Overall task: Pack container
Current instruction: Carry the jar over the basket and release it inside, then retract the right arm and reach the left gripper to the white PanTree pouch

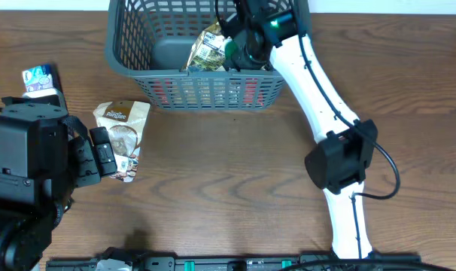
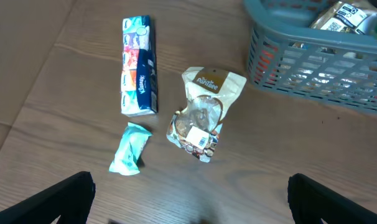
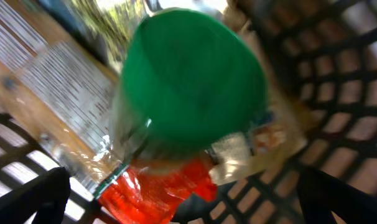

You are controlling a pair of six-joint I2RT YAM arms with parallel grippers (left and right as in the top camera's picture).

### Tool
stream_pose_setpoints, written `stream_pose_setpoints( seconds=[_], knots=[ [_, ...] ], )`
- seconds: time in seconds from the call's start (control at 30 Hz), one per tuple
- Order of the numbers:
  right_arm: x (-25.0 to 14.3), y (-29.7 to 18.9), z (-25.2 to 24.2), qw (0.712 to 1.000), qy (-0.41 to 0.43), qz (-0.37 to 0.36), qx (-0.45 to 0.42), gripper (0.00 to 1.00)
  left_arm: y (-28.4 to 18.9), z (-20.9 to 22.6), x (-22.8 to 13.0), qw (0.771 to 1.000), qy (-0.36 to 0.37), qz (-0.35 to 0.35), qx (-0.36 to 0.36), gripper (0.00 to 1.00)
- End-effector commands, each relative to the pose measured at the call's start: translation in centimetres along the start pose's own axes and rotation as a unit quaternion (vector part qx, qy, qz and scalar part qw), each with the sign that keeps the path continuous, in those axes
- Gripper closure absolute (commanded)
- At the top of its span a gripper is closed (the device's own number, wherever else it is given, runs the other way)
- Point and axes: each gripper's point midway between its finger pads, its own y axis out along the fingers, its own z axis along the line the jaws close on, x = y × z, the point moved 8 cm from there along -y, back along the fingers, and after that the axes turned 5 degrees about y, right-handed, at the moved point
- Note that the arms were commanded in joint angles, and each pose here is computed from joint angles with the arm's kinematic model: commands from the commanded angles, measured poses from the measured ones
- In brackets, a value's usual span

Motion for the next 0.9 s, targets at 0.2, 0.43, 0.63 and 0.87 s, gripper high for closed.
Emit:
stream_pose_setpoints(
  seconds=[0.2, 0.43, 0.63, 0.87],
  knots=[
    [0.5, -25.3, -8.0, 0.930, 0.183, -0.297, -0.116, 0.01, 0.0, 0.1, 0.0, 1.000, -0.004, 0.000, 0.004, 0.02],
    [-9.9, -32.6, -15.3, 0.822, 0.454, -0.290, -0.183, 0.01, 0.0, 0.3, -0.6, 1.000, 0.002, 0.017, 0.009, 0.01],
    [-17.4, -30.7, -19.4, 0.777, 0.566, -0.155, -0.229, 0.01, 1.8, -0.5, -0.1, 0.997, 0.051, 0.064, 0.018, 0.01],
    [-19.7, -25.9, -22.4, 0.770, 0.590, -0.063, -0.232, 0.01, 9.0, -3.8, 3.0, 0.987, 0.090, 0.129, 0.030, 0.01]
  ],
)
